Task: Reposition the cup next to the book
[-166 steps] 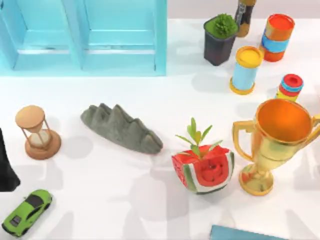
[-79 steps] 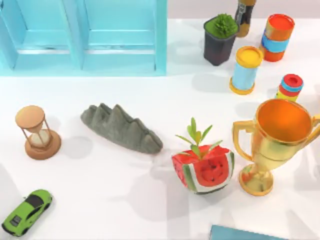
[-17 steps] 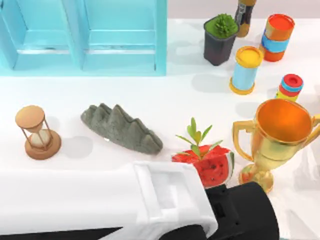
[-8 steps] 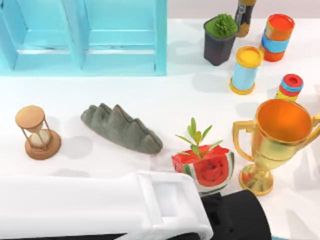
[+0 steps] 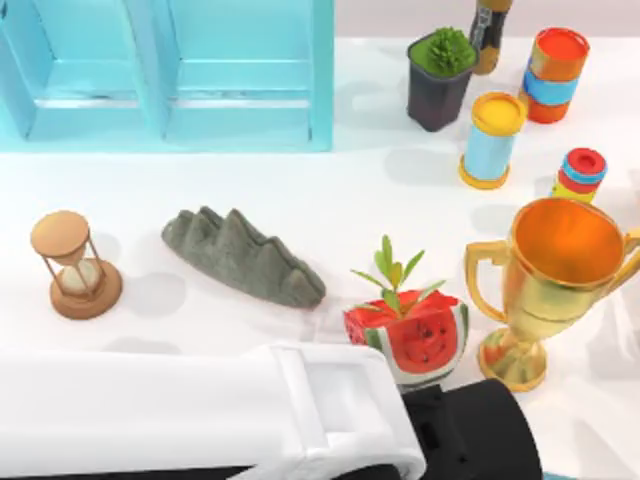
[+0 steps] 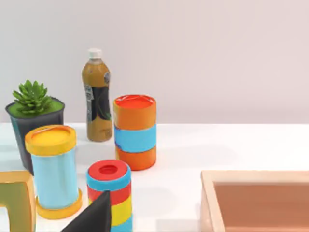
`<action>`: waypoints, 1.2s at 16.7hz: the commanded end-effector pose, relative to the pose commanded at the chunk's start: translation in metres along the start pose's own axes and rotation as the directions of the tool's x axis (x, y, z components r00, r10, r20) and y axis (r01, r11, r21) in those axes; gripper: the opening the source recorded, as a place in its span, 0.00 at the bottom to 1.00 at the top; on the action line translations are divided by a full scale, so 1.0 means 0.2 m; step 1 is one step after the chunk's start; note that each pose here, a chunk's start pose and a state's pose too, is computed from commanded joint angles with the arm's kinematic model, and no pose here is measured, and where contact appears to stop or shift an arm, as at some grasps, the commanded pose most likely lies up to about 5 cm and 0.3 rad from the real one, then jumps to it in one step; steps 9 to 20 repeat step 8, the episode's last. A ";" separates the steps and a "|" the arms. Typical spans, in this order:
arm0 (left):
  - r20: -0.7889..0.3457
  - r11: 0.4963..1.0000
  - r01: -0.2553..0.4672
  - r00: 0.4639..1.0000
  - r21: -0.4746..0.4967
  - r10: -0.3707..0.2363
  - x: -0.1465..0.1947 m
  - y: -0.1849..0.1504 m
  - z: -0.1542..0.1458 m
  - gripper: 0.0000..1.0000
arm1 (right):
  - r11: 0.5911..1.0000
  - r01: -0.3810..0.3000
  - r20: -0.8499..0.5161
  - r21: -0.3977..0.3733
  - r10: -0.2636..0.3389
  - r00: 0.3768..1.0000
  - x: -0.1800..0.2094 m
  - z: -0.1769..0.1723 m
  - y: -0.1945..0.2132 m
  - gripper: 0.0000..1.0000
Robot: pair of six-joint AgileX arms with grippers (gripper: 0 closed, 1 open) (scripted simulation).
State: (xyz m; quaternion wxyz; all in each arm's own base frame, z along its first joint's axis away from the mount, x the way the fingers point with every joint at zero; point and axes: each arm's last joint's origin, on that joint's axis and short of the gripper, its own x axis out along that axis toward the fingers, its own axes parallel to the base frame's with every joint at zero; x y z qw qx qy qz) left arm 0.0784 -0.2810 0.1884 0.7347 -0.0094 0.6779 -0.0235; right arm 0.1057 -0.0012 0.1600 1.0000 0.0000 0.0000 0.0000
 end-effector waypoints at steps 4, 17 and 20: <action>0.000 1.000 0.000 1.000 0.000 0.000 0.00 0.00 0.00 1.00 | 1.000 0.000 0.000 0.000 0.000 1.000 0.00 0.00 0.00 1.00; 0.000 1.000 0.000 1.000 0.000 0.000 0.00 0.00 0.00 1.00 | 1.000 0.000 0.000 0.000 0.000 1.000 0.00 0.00 0.00 1.00; 0.000 1.000 0.000 1.000 0.000 0.000 0.00 0.00 0.00 1.00 | 1.000 0.000 0.000 0.000 0.000 1.000 0.00 0.00 0.00 1.00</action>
